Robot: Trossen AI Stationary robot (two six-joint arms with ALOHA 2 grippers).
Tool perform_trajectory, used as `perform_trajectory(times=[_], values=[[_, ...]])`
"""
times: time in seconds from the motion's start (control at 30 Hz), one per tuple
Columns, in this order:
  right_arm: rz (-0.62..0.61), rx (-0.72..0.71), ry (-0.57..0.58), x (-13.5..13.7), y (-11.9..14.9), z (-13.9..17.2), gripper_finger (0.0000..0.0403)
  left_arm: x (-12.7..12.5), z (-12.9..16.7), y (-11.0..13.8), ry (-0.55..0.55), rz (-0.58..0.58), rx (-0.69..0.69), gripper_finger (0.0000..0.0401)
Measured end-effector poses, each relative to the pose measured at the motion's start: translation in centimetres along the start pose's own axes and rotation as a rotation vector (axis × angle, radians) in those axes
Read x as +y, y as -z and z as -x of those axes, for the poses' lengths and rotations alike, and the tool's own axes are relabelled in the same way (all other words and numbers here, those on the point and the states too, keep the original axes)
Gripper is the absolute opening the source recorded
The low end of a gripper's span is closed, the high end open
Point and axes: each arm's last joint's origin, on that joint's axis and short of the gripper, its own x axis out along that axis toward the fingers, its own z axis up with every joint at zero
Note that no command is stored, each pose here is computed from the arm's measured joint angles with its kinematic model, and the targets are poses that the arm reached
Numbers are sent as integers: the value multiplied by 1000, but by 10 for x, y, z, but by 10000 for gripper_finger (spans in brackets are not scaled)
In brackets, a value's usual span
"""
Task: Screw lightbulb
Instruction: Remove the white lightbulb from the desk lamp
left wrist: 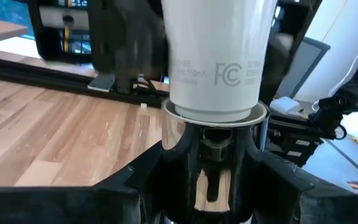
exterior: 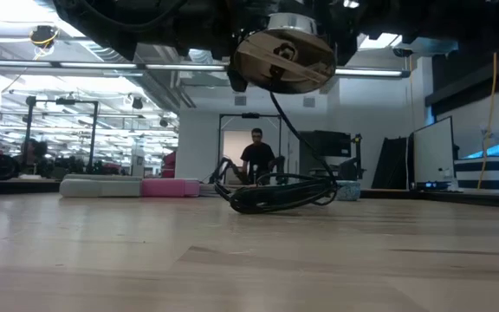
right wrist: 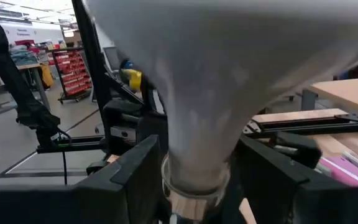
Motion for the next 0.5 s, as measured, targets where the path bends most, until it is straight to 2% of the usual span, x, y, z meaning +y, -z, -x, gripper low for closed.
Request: perform_trajectory(times=[0.13, 0.33, 0.5], values=[[2, -17, -6, 1, 2, -9, 209, 0, 0, 1, -4, 0, 5, 175], [72, -30, -81, 5, -4, -15, 207, -4, 0, 4, 3, -10, 32, 175], [78, -6, -115, 6, -2, -15, 169, -11, 1, 6, 23, -48, 38, 175]])
